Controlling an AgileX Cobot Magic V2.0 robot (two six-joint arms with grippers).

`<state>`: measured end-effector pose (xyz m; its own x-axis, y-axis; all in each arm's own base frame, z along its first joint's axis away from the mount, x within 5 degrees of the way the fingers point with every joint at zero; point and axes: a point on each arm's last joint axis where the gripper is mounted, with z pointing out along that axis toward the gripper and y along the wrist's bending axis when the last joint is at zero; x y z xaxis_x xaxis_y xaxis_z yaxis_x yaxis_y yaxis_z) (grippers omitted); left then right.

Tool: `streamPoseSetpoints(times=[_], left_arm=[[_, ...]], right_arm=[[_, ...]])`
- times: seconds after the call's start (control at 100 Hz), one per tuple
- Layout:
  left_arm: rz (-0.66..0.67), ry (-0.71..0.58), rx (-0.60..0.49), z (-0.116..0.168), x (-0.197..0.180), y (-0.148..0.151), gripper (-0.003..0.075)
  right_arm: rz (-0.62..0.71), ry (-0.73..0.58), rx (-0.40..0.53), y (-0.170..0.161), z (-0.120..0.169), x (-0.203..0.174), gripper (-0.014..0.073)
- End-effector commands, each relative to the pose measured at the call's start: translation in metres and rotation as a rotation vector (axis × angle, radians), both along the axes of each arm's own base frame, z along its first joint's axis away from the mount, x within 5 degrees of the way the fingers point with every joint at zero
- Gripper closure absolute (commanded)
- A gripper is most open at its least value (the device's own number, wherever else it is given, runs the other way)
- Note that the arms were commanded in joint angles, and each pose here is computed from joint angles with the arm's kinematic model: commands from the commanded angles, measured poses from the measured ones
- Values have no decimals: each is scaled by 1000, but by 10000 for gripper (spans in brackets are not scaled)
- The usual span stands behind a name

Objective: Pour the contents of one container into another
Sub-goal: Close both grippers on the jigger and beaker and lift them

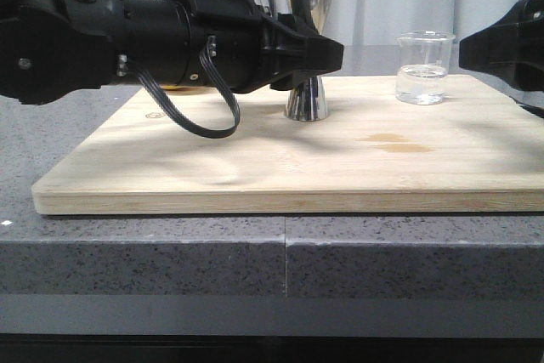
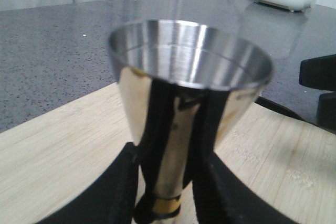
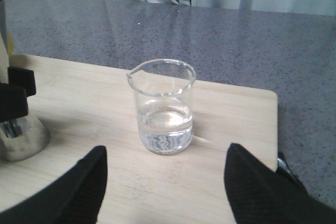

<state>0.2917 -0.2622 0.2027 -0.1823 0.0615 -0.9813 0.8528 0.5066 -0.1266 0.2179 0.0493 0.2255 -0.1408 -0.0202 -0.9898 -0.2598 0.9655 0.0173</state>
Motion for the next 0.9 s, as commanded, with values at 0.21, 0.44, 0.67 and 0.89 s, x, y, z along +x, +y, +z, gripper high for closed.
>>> streamPoseSetpoints(times=[0.21, 0.44, 0.67, 0.89], left_arm=[[-20, -77, -126, 32, -1, -2, 686], [-49, -95, -129, 33, -3, -4, 741], [-90, -103, -136, 38, -10, -8, 741], [-133, -117, -161, 56, -20, -7, 741]], right_arm=[[15, -119, 21, 2, 17, 2, 160], [25, -110, 17, 4, 10, 6, 160], [46, -139, 24, 8, 2, 14, 160], [55, -166, 39, 10, -5, 23, 160]])
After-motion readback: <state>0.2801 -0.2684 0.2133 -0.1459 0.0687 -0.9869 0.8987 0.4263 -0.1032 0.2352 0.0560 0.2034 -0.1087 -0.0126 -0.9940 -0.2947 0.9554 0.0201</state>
